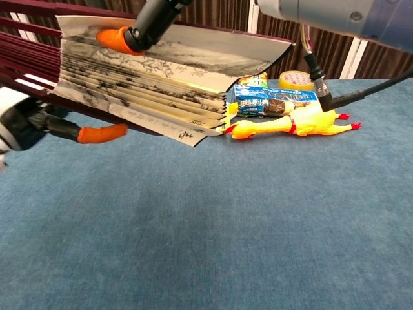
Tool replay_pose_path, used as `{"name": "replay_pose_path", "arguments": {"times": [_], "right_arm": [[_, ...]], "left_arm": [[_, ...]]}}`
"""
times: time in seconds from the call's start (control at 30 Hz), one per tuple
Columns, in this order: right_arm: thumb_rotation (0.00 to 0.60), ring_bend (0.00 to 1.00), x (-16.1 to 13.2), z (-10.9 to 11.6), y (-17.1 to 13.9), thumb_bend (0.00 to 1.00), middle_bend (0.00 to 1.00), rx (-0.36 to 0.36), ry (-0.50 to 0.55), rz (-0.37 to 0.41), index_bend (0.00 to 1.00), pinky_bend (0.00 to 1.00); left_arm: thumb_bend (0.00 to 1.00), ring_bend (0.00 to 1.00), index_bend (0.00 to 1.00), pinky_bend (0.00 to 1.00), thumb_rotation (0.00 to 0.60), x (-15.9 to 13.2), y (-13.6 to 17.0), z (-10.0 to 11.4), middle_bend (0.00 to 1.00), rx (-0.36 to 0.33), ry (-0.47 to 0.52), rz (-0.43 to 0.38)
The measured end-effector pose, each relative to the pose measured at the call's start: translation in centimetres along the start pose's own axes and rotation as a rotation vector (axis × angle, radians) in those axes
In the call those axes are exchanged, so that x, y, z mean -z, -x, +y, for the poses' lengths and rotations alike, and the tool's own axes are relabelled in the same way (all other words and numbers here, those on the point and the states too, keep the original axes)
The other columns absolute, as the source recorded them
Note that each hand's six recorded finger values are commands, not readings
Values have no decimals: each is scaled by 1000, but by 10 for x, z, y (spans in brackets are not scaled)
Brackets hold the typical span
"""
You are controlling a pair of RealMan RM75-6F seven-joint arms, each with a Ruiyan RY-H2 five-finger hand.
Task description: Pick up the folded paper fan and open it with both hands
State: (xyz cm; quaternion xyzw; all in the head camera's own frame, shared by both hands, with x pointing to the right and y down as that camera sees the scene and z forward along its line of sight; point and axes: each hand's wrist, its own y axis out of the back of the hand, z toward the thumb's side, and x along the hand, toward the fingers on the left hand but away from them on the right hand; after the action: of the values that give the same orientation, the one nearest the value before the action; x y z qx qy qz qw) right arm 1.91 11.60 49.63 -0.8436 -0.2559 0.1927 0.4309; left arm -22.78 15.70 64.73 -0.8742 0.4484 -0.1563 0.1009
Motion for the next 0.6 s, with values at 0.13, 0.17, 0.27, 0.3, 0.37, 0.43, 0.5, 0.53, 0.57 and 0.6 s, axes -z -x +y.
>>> {"name": "replay_pose_path", "arguments": {"times": [0.13,0.17,0.27,0.3,0.37,0.43,0.5,0.53,0.57,0.6], "right_arm": [[600,221,1,1,-2,510,155,0,-9,-2,775,179],[600,221,1,2,-3,511,155,0,-11,-3,775,179],[600,221,4,4,-5,509,155,5,-13,-12,775,179],[600,221,6,5,-5,510,155,7,-11,-16,775,179],[600,221,8,5,-6,510,155,9,-12,-23,775,179],[600,221,10,6,-7,510,155,8,-13,-27,775,179],[600,221,10,6,-8,510,155,9,-12,-27,775,179],[600,221,10,7,-9,510,155,10,-12,-26,775,179],[600,221,10,7,-9,511,155,11,-11,-25,775,179],[600,221,10,8,-10,511,155,11,-12,-24,775,179]], "left_arm": [[405,0,470,48,600,2,-6,-13,180,28,22,-3],[426,0,488,54,600,3,-6,-15,187,32,23,-3],[524,0,568,67,600,3,-5,-18,218,30,17,-9],[551,0,600,77,600,4,-5,-18,235,26,15,-10],[592,1,676,106,600,4,-5,-17,282,13,15,-12],[613,25,764,151,600,4,-4,-15,355,-1,12,-13],[619,38,795,170,600,5,-5,-12,384,-22,4,-10],[623,50,823,186,600,5,-6,-9,407,-42,-3,-9],[624,53,833,189,600,5,-7,-7,413,-62,-7,-11],[625,53,842,193,600,4,-8,-5,416,-82,-10,-14]]}}
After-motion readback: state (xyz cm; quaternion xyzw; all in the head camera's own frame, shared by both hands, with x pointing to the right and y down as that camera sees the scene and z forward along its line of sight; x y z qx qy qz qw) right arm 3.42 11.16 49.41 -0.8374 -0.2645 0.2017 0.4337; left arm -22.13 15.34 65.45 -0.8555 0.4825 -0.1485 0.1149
